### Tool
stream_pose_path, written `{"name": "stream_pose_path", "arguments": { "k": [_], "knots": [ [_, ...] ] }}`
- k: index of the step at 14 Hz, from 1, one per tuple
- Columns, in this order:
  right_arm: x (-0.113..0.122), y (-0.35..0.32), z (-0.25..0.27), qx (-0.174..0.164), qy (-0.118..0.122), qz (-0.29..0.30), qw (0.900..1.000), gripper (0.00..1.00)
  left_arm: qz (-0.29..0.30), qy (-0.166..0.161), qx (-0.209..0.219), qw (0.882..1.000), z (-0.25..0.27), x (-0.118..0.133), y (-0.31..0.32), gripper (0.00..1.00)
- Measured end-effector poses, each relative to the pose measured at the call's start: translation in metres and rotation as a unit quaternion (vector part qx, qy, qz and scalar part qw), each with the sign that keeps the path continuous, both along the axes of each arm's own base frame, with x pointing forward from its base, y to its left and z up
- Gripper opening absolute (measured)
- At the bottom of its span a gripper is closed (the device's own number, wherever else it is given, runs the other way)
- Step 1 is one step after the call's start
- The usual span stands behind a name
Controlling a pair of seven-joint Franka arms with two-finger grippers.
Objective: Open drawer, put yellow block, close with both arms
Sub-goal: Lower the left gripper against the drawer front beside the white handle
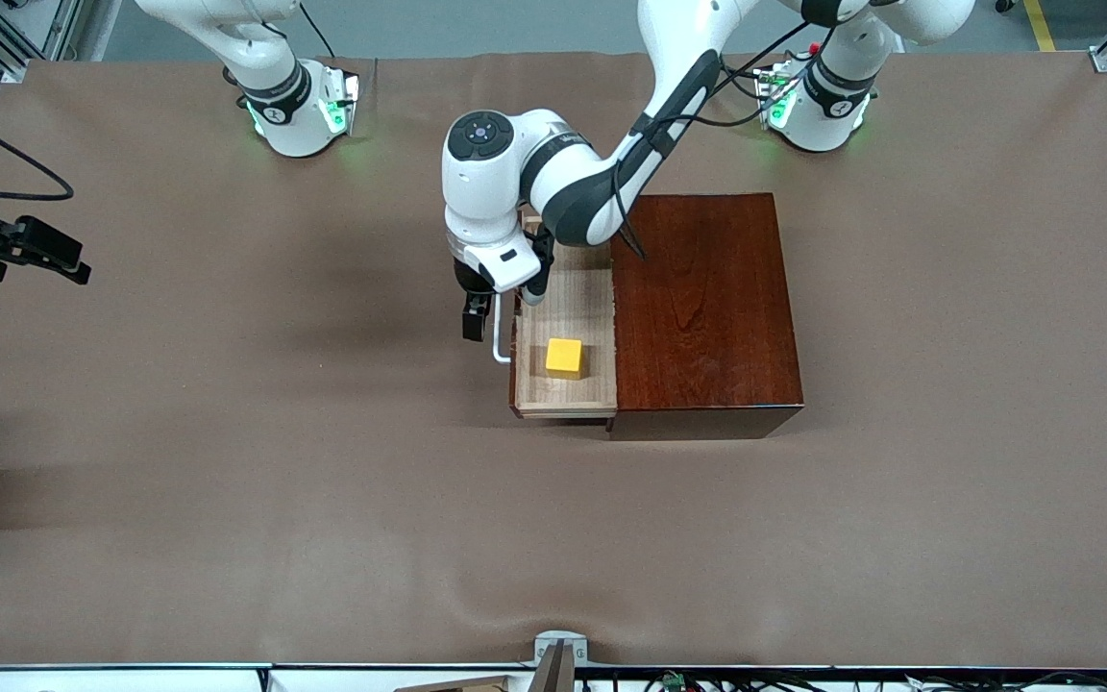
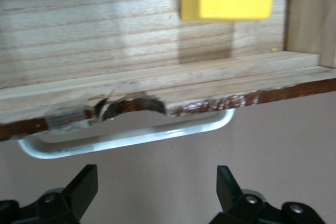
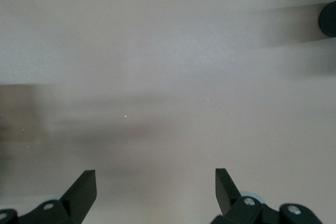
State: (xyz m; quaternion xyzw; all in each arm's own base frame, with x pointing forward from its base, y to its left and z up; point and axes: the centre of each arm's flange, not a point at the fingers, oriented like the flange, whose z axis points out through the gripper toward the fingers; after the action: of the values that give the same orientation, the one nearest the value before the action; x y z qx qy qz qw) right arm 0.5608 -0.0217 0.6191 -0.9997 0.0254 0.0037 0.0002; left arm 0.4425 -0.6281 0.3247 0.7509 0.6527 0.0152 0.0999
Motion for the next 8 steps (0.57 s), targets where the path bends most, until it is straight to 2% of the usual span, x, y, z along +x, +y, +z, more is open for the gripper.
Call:
{"name": "stream_pose_path", "arguments": {
  "k": [5, 8],
  "knots": [
    [0.0, 0.0, 0.0, 0.0, 0.0, 0.0, 1.0, 1.0, -0.003, 0.069, 0.015, 0.998, -0.007, 0.0, 0.011, 1.0],
    [0.0, 0.0, 0.0, 0.0, 0.0, 0.0, 1.0, 1.0, 0.006, 0.074, 0.012, 0.997, -0.003, 0.02, 0.026, 1.0]
  ]
}}
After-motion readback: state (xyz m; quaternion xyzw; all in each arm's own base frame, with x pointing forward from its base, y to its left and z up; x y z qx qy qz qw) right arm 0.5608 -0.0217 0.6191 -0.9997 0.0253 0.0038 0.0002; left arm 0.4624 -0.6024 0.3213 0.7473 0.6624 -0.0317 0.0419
